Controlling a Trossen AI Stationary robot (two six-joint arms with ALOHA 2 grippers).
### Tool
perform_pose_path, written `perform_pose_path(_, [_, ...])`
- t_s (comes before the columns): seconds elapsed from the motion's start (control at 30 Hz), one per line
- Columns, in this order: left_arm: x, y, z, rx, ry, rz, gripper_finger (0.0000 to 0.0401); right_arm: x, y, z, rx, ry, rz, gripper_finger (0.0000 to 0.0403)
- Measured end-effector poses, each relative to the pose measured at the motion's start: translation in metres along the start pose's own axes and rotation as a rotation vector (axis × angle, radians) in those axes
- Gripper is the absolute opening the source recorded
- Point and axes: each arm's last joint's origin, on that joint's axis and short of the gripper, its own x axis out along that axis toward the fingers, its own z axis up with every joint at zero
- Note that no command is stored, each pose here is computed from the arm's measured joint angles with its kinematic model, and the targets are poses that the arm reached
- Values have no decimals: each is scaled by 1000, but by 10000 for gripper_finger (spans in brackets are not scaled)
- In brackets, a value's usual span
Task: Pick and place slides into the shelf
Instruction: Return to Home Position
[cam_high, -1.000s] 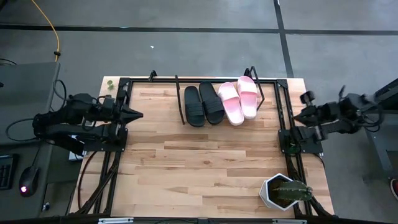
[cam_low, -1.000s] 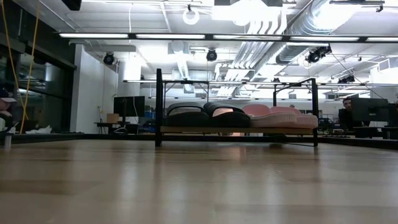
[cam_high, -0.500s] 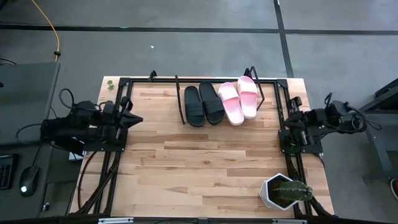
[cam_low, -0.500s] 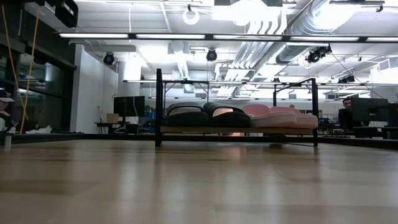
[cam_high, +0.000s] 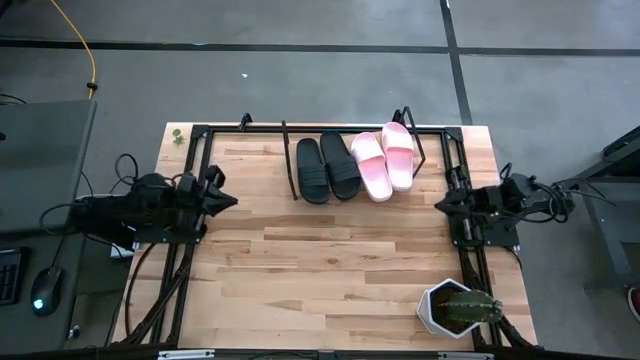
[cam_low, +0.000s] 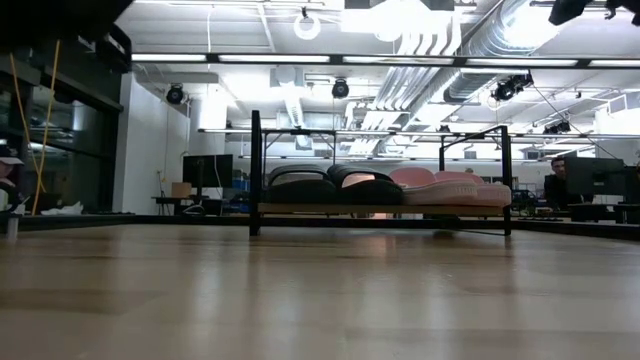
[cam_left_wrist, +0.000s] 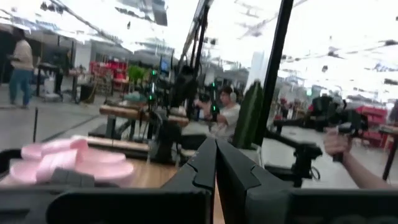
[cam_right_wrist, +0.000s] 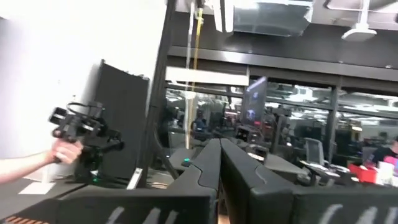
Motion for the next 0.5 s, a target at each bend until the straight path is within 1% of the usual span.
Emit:
perform_pose_path(0.17, [1,0,-2,3,-25,-9,0,1,2,-14,24,28,-16,0])
perform_pose_path(0.37, [1,1,-4,0,-6,-15,0,0,5,-32,24,-3,-16,0])
perform_pose_path(0.5, [1,0,-4,-1,-3,-21,1,-2,9,-53,16,-26,-20,0])
